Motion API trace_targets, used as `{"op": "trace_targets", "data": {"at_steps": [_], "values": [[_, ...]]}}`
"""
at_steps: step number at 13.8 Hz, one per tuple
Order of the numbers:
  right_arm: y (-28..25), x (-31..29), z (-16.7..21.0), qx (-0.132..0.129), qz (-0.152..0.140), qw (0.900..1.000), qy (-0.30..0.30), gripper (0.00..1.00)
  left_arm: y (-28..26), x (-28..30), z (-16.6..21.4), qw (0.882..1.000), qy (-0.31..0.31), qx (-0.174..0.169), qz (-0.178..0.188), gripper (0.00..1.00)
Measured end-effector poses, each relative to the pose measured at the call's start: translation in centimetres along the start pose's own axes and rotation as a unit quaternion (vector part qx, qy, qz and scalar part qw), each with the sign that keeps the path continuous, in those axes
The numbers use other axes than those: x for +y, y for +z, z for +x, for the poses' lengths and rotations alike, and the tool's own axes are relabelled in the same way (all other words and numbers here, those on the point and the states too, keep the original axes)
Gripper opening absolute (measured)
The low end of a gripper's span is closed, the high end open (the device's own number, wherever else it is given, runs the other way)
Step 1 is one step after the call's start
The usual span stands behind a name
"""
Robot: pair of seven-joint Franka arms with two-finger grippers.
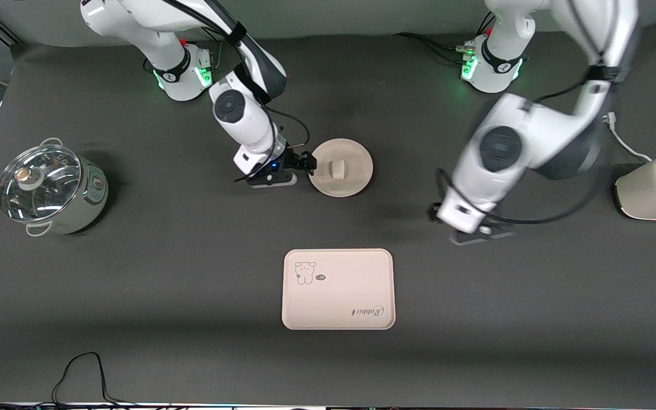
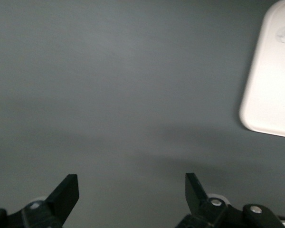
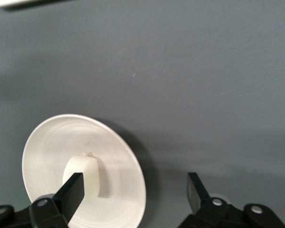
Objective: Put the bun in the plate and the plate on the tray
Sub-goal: 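Open the left gripper and withdraw while the right gripper grasps the plate rim, then slide the plate with the right gripper onto the bunny tray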
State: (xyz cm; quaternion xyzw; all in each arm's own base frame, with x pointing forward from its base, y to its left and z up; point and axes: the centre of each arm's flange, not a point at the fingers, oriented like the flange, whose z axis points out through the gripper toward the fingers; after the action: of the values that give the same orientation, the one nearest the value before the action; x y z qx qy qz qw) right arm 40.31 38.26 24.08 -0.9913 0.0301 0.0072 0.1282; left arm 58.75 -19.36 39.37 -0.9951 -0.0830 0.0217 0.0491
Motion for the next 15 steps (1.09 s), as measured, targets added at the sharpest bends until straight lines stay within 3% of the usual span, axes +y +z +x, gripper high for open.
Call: {"op": "trace_targets", "data": {"at_steps": [4,10,11,12,13,15], "values": [[3.1,-0.1,-1.6,-0.001,-0.002,1.000,-0.006,0.94,-4.1,-11.1,3.9,0.999,-0.016,-0.041,0.001,1.00],[5.5,1.0,-2.5,0.007,-0.001,1.000,-0.006,0.84,-7.1,-18.8,4.9,0.998,-0.016,-0.039,-0.048,1.00],[6.1,1.2,-2.7,0.009,-0.001,1.000,-0.006,0.77,-7.0,-20.1,5.1,0.998,-0.018,-0.039,-0.049,1.00],[6.6,1.4,-2.9,0.009,-0.002,1.000,-0.006,0.77,-6.9,-21.0,5.2,0.998,-0.018,-0.038,-0.046,1.00],[6.9,1.4,-3.0,0.009,-0.001,1.000,-0.006,0.70,-7.1,-21.4,5.2,0.998,-0.019,-0.035,-0.038,1.00],[7.0,1.4,-3.0,0.010,-0.001,1.000,-0.006,0.45,-7.9,-20.8,4.9,0.999,-0.016,-0.026,-0.024,1.00]]}}
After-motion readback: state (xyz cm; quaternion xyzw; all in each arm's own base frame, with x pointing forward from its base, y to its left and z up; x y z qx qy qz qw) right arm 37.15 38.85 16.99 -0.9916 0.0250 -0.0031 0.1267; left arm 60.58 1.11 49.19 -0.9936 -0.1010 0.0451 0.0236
